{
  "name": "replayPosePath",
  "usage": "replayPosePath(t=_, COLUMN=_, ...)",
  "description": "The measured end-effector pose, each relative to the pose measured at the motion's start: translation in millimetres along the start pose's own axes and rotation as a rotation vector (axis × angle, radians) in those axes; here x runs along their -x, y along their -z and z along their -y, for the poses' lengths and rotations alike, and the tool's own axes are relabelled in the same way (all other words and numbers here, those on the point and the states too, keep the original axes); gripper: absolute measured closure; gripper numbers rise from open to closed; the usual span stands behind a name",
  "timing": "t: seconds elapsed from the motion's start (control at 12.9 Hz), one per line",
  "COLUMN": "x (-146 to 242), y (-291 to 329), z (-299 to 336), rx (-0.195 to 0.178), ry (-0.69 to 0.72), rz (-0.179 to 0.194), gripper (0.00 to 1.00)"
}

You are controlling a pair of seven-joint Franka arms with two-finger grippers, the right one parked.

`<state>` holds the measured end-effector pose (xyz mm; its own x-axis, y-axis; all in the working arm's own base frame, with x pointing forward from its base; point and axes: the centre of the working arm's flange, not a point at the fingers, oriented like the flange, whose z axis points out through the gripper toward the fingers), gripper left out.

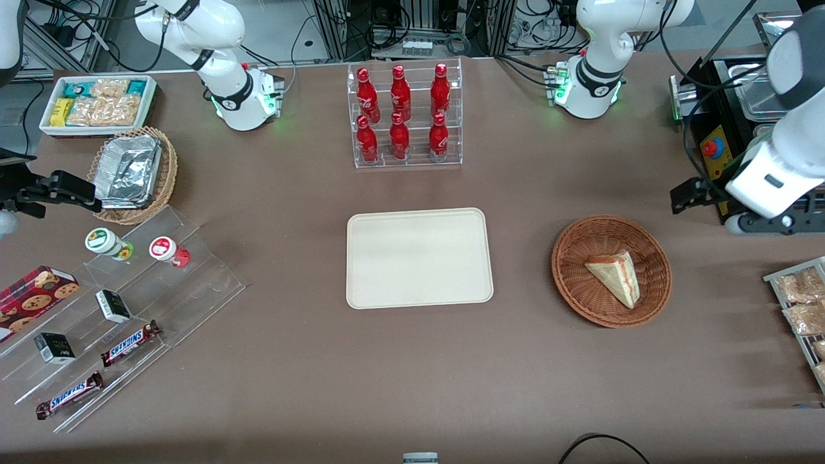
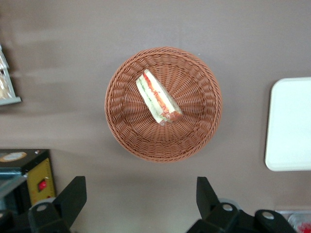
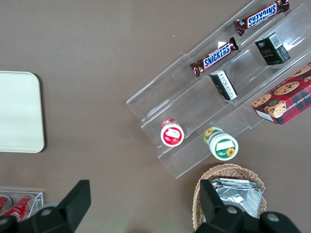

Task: Place sandwich from basket to tray
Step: 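Move the left gripper down over the sandwich in the wicker basket, then close the left gripper on the wrapped triangular sandwich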

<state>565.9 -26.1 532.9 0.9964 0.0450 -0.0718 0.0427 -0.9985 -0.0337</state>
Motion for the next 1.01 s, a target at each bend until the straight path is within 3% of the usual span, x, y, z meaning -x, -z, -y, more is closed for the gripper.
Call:
replayPosePath(t=0.62, x=-1, y=-132, z=-14, rx=0.05, ry=0.401, rz=-0.14, gripper=0.0)
replayPosePath(t=1.01, x=8, y=-186, z=-27, rx=0.055, ry=0.465, rz=-0.122, gripper=0.0)
